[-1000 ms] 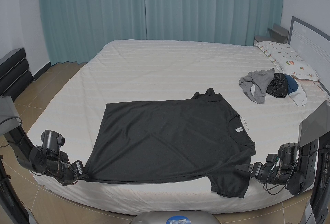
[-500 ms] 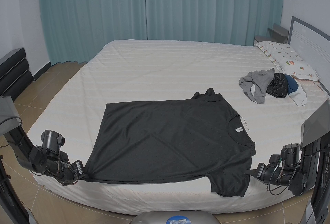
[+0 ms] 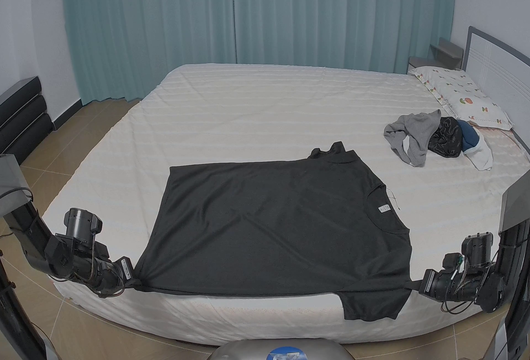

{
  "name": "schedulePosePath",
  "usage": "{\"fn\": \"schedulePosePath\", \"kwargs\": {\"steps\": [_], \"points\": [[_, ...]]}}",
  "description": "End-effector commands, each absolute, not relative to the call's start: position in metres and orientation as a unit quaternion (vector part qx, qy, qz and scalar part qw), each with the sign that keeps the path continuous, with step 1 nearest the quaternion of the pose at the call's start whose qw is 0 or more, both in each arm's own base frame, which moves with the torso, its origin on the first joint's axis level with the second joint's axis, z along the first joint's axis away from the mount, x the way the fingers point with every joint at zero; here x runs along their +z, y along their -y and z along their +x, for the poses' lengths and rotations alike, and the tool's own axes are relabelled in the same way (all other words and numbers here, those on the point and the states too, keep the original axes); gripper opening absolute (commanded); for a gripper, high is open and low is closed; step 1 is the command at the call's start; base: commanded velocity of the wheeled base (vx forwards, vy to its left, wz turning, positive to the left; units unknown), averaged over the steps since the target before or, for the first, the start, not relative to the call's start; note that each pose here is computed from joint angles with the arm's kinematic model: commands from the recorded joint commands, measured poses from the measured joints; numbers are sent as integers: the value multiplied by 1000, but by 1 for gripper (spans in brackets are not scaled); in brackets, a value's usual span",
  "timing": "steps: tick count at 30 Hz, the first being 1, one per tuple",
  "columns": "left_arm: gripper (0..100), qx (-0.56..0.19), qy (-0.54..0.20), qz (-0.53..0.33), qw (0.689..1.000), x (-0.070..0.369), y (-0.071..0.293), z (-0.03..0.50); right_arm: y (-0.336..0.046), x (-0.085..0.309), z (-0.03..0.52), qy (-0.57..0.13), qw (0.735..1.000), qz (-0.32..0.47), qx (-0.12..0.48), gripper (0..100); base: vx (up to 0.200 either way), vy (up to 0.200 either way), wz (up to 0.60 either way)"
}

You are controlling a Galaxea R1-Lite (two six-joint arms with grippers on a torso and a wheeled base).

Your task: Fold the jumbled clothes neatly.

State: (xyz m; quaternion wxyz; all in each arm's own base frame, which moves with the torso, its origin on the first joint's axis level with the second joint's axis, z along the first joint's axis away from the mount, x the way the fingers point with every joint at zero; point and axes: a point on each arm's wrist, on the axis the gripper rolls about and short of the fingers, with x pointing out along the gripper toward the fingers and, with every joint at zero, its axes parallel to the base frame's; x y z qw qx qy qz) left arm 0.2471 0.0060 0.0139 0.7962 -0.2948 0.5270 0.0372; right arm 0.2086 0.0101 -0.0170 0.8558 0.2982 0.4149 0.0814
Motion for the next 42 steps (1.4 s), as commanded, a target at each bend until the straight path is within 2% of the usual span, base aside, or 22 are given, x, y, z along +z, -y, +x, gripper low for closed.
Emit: {"fn": "schedulePosePath", "kwargs": {"steps": [1,20,42], "points": [[0,37,-514,-292,806,23,-8,242,-12,-7,199,-421,860,272,98,0,0,0,0],[0,35,-530,-222,818,20,-9,223,-13,-2,178,-481,845,199,120,0,0,0,0],[0,1,-552,-124,825,20,-9,193,-12,14,155,-506,838,149,138,0,0,0,0]]}}
